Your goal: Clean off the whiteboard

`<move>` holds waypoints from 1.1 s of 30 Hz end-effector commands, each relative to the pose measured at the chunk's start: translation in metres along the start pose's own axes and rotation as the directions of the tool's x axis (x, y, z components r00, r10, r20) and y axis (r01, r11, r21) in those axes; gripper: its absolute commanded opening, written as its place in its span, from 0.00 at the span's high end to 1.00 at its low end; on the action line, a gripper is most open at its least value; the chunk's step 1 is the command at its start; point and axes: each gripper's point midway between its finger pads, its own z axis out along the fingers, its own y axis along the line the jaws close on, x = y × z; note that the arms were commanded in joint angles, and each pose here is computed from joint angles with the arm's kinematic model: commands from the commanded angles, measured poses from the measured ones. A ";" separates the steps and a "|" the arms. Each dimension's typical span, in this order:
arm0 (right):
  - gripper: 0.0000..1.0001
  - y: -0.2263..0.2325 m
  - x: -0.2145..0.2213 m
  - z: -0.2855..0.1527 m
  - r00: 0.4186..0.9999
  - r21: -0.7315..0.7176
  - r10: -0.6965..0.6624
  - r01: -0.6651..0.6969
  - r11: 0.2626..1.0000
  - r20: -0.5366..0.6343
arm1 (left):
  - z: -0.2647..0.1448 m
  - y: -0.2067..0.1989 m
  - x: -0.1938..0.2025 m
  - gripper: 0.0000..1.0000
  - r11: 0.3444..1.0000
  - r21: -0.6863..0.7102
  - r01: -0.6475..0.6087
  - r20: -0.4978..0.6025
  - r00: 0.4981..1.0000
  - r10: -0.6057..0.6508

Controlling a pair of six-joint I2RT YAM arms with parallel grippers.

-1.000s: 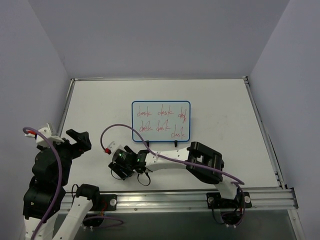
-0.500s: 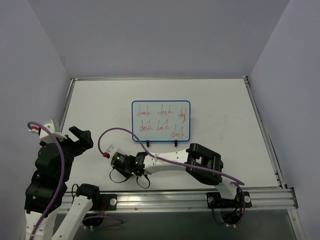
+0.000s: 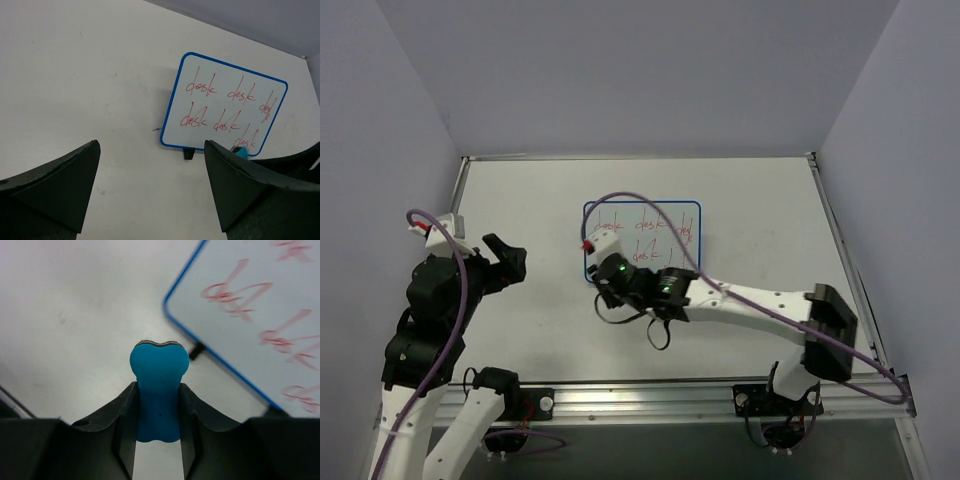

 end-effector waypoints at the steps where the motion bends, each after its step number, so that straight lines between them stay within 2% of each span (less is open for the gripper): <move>1: 0.87 -0.091 -0.015 -0.050 0.988 0.204 0.126 -0.143 0.969 0.094 | 0.030 -0.049 -0.019 0.06 0.982 0.187 0.026 -0.013 1.000 -0.024; 2: 0.87 -0.116 -0.029 -0.074 0.972 0.224 0.169 -0.203 0.953 0.162 | 0.037 -0.068 -0.022 0.06 0.962 0.271 0.036 -0.023 0.999 -0.031; 4: 0.86 -0.138 -0.025 -0.098 0.965 0.258 0.187 -0.231 0.938 0.183 | 0.065 -0.083 -0.013 0.06 0.949 0.311 0.053 -0.086 0.996 -0.027; 5: 0.86 -0.157 -0.029 -0.120 0.949 0.282 0.208 -0.272 0.920 0.236 | 0.072 -0.100 -0.021 0.06 0.920 0.388 0.049 -0.074 0.997 -0.022; 7: 0.85 -0.173 -0.022 -0.141 0.946 0.314 0.215 -0.287 0.905 0.244 | 0.104 -0.112 -0.011 0.06 0.902 0.428 0.060 -0.125 0.992 -0.006; 8: 0.84 -0.179 -0.022 -0.158 0.935 0.311 0.222 -0.306 0.900 0.278 | 0.114 -0.125 -0.024 0.06 0.875 0.482 0.032 -0.077 0.997 0.006; 9: 0.84 -0.188 -0.017 -0.165 0.933 0.329 0.228 -0.315 0.890 0.277 | 0.119 -0.135 -0.021 0.06 0.838 0.545 0.016 -0.088 0.995 0.038; 10: 0.84 -0.190 -0.015 -0.171 0.931 0.323 0.231 -0.319 0.891 0.282 | 0.145 -0.137 -0.005 0.06 0.827 0.561 0.022 -0.136 0.988 0.066; 11: 0.84 -0.191 -0.016 -0.181 0.924 0.308 0.237 -0.330 0.892 0.301 | 0.159 -0.139 -0.006 0.06 0.800 0.600 -0.020 -0.111 0.988 0.108; 13: 0.84 -0.187 -0.009 -0.185 0.927 0.284 0.242 -0.323 0.903 0.285 | 0.189 -0.142 0.007 0.06 0.744 0.668 0.022 -0.198 0.969 0.149; 14: 0.84 -0.186 -0.009 -0.192 0.924 0.269 0.245 -0.326 0.906 0.294 | 0.202 -0.137 -0.009 0.06 0.719 0.694 0.036 -0.176 0.977 0.120; 15: 0.84 -0.183 -0.006 -0.193 0.923 0.254 0.253 -0.328 0.910 0.289 | 0.221 -0.135 -0.005 0.06 0.684 0.725 0.084 -0.214 0.971 0.107; 16: 0.84 -0.181 -0.007 -0.197 0.919 0.234 0.259 -0.333 0.913 0.298 | 0.215 -0.139 -0.005 0.06 0.594 0.796 0.117 -0.235 0.964 0.125; 17: 0.84 -0.177 -0.011 -0.205 0.908 0.198 0.265 -0.339 0.920 0.325 | 0.222 -0.134 -0.017 0.06 0.566 0.817 0.112 -0.209 0.972 0.111; 19: 0.83 -0.168 -0.015 -0.213 0.902 0.133 0.269 -0.328 0.935 0.337 | 0.237 -0.127 -0.011 0.06 0.557 0.822 0.121 -0.223 0.968 0.118; 20: 0.83 -0.168 -0.015 -0.216 0.902 0.127 0.270 -0.328 0.936 0.338 | 0.246 -0.111 -0.015 0.06 0.577 0.811 0.092 -0.196 0.973 0.120; 22: 0.83 -0.167 -0.016 -0.222 0.902 0.123 0.266 -0.323 0.938 0.341 | 0.258 -0.106 -0.004 0.06 0.580 0.810 0.089 -0.202 0.970 0.134; 27: 0.83 -0.166 -0.019 -0.230 0.899 0.102 0.255 -0.309 0.946 0.355 | 0.274 -0.098 0.037 0.06 0.540 0.827 0.154 -0.279 0.947 0.158; 33: 0.83 -0.155 -0.021 -0.225 0.899 0.046 0.253 -0.287 0.957 0.357 | 0.285 -0.096 0.056 0.06 0.508 0.840 0.190 -0.310 0.937 0.163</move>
